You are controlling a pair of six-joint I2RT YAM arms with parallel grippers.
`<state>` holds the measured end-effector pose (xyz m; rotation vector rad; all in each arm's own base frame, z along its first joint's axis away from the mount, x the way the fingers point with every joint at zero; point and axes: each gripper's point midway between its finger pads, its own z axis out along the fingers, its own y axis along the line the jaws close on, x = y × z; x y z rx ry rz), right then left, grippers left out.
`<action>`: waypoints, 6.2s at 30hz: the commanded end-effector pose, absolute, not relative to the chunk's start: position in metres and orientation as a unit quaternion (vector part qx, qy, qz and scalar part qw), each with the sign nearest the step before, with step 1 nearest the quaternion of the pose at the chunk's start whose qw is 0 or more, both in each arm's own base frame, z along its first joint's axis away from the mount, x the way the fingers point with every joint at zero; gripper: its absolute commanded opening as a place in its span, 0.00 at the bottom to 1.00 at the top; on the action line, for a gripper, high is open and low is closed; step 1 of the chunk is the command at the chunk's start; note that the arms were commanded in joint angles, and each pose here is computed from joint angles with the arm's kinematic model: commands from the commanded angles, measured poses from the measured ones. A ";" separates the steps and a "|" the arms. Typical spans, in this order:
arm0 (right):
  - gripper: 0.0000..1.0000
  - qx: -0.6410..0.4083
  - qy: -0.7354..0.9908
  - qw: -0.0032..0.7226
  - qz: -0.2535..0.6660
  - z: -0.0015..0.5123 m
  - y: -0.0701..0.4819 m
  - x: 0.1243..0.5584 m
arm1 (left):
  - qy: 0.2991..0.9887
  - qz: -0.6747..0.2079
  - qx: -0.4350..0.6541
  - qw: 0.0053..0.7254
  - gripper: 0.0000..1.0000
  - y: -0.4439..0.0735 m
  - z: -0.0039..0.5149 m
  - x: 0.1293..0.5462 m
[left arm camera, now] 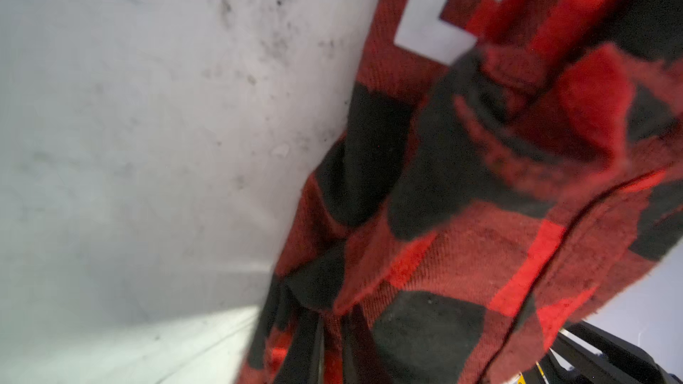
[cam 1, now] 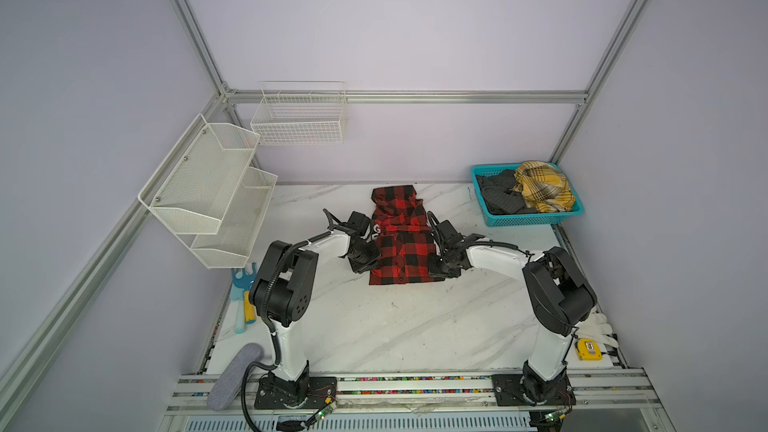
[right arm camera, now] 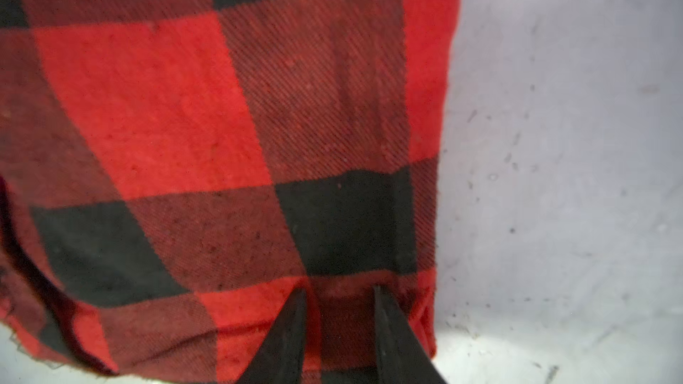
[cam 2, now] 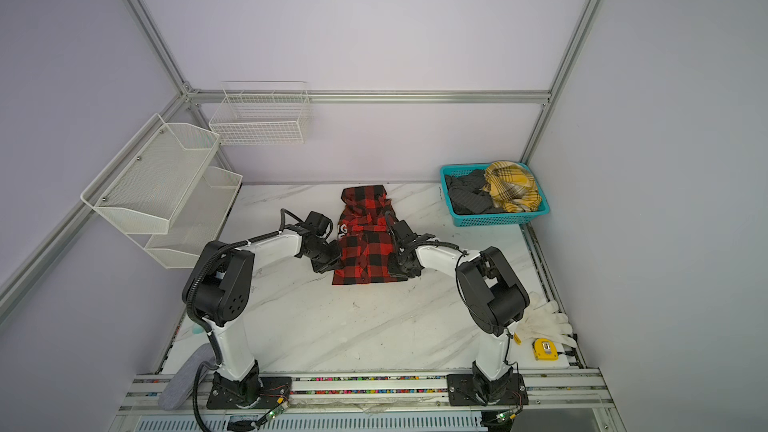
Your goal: Fold and stack the long sleeve shirts
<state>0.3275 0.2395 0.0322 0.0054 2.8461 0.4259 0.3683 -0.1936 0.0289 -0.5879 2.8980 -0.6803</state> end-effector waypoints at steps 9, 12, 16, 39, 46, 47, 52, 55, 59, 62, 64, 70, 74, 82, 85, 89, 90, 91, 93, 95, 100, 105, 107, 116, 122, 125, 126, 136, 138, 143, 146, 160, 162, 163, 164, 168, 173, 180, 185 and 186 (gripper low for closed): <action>0.53 0.006 0.985 0.111 0.133 0.071 0.227 0.271 | 0.964 -0.192 -0.174 0.055 0.30 -0.157 0.062 0.296; 0.68 0.030 0.983 0.126 0.133 0.091 0.218 0.267 | 0.965 -0.181 -0.169 0.086 0.56 -0.141 0.092 0.287; 0.79 0.029 0.982 0.116 0.148 0.094 0.218 0.259 | 0.956 -0.219 -0.185 0.066 0.62 -0.136 0.104 0.270; 0.49 0.085 0.961 0.036 0.260 0.033 0.201 0.262 | 0.915 -0.293 -0.276 -0.044 0.59 -0.148 0.022 0.245; 0.45 0.090 0.962 0.028 0.257 0.022 0.199 0.257 | 0.904 -0.305 -0.295 -0.052 0.57 -0.150 -0.001 0.250; 0.45 0.091 0.962 0.027 0.257 0.021 0.199 0.257 | 0.905 -0.301 -0.296 -0.053 0.56 -0.149 -0.004 0.249; 0.44 0.096 0.960 0.027 0.262 0.018 0.200 0.257 | 0.909 -0.283 -0.302 -0.058 0.49 -0.144 -0.014 0.244; 0.45 0.099 0.959 0.029 0.265 0.018 0.201 0.258 | 0.910 -0.275 -0.305 -0.063 0.43 -0.141 -0.019 0.241; 0.46 0.102 0.956 0.026 0.274 0.017 0.204 0.257 | 0.909 -0.267 -0.312 -0.067 0.37 -0.136 -0.025 0.239; 0.45 0.107 0.953 0.020 0.283 0.014 0.205 0.255 | 0.909 -0.264 -0.317 -0.065 0.37 -0.130 -0.027 0.239; 0.45 0.110 0.953 0.017 0.283 0.011 0.205 0.254 | 0.908 -0.262 -0.320 -0.063 0.38 -0.126 -0.028 0.241; 0.43 0.111 0.953 0.012 0.282 0.007 0.206 0.254 | 0.909 -0.260 -0.321 -0.064 0.41 -0.125 -0.032 0.245; 0.42 0.112 0.953 0.012 0.281 0.006 0.206 0.255 | 0.910 -0.254 -0.320 -0.062 0.41 -0.123 -0.035 0.247; 0.41 0.116 0.954 0.013 0.276 0.008 0.203 0.252 | 0.933 -0.210 -0.293 -0.017 0.45 -0.105 -0.018 0.262; 0.41 0.117 0.954 0.013 0.275 0.008 0.203 0.252 | 0.939 -0.198 -0.280 -0.007 0.45 -0.102 -0.014 0.266; 0.41 0.117 0.954 0.016 0.277 0.010 0.204 0.255 | 0.942 -0.193 -0.274 -0.010 0.46 -0.104 -0.017 0.267; 0.40 0.117 0.954 0.016 0.277 0.010 0.204 0.255 | 0.943 -0.194 -0.271 -0.012 0.46 -0.107 -0.019 0.267; 0.40 0.117 0.954 0.016 0.277 0.010 0.204 0.256 | 0.944 -0.194 -0.268 -0.016 0.46 -0.111 -0.021 0.266; 0.40 0.117 0.954 0.015 0.275 0.009 0.204 0.255 | 0.944 -0.199 -0.263 -0.021 0.46 -0.118 -0.025 0.265; 0.40 0.117 0.955 0.015 0.274 0.009 0.204 0.255 | 0.943 -0.204 -0.261 -0.031 0.46 -0.124 -0.029 0.262; 0.39 0.118 0.954 0.017 0.274 0.010 0.203 0.256 | 0.940 -0.205 -0.269 -0.042 0.43 -0.124 -0.033 0.253; 0.39 0.115 0.954 0.018 0.275 0.012 0.206 0.260 | 0.939 -0.204 -0.272 -0.058 0.41 -0.125 -0.031 0.242; 0.39 0.115 0.954 0.019 0.276 0.013 0.206 0.261 | 0.939 -0.199 -0.273 -0.063 0.41 -0.122 -0.030 0.236; 0.38 0.114 0.955 0.017 0.274 0.012 0.207 0.262 | 0.932 -0.213 -0.281 -0.083 0.46 -0.128 -0.025 0.228; 0.38 0.114 0.955 0.019 0.275 0.015 0.208 0.265 | 0.920 -0.236 -0.290 -0.115 0.42 -0.141 -0.034 0.223; 0.38 0.113 0.955 0.019 0.275 0.014 0.208 0.265 | 0.917 -0.237 -0.294 -0.127 0.41 -0.142 -0.035 0.213; 0.38 0.113 0.955 0.018 0.274 0.014 0.208 0.265 | 0.917 -0.237 -0.295 -0.128 0.41 -0.142 -0.034 0.210; 0.37 0.114 0.955 0.015 0.273 0.010 0.208 0.264 | 0.918 -0.236 -0.299 -0.112 0.41 -0.138 -0.023 0.208; 0.37 0.114 0.955 0.015 0.273 0.010 0.208 0.264 | 0.917 -0.239 -0.299 -0.110 0.41 -0.141 -0.025 0.215; 0.37 0.116 0.955 0.016 0.271 0.010 0.206 0.262 | 0.920 -0.233 -0.299 -0.097 0.40 -0.139 -0.029 0.232; 0.37 0.117 0.956 0.016 0.270 0.009 0.205 0.261 | 0.921 -0.229 -0.302 -0.092 0.33 -0.135 -0.031 0.235; 0.13 0.104 0.952 0.020 0.287 0.016 0.214 0.266 | 0.920 -0.252 -0.289 -0.083 0.00 -0.142 -0.028 0.243; 0.11 0.097 0.950 0.021 0.296 0.020 0.220 0.266 | 0.920 -0.257 -0.285 -0.076 0.00 -0.142 -0.024 0.245; 0.09 0.094 0.950 0.022 0.298 0.021 0.223 0.267 | 0.921 -0.259 -0.281 -0.072 0.00 -0.142 -0.022 0.246; 0.05 0.094 0.949 0.023 0.299 0.022 0.224 0.269 | 0.921 -0.260 -0.280 -0.071 0.00 -0.143 -0.021 0.245; 0.00 0.091 0.943 0.051 0.316 0.043 0.229 0.278 | 0.922 -0.269 -0.270 -0.063 0.00 -0.144 -0.015 0.244; 0.00 0.098 0.944 0.075 0.308 0.064 0.219 0.273 | 0.923 -0.275 -0.262 -0.059 0.00 -0.143 0.000 0.234; 0.00 0.115 0.942 0.073 0.306 0.073 0.209 0.230 | 0.924 -0.284 -0.247 -0.065 0.00 -0.148 0.023 0.192; 0.00 0.115 0.939 0.080 0.314 0.094 0.219 0.199 | 0.920 -0.304 -0.238 -0.063 0.00 -0.157 0.047 0.165; 0.00 0.118 0.938 0.084 0.315 0.100 0.218 0.195 | 0.919 -0.309 -0.238 -0.056 0.00 -0.157 0.056 0.163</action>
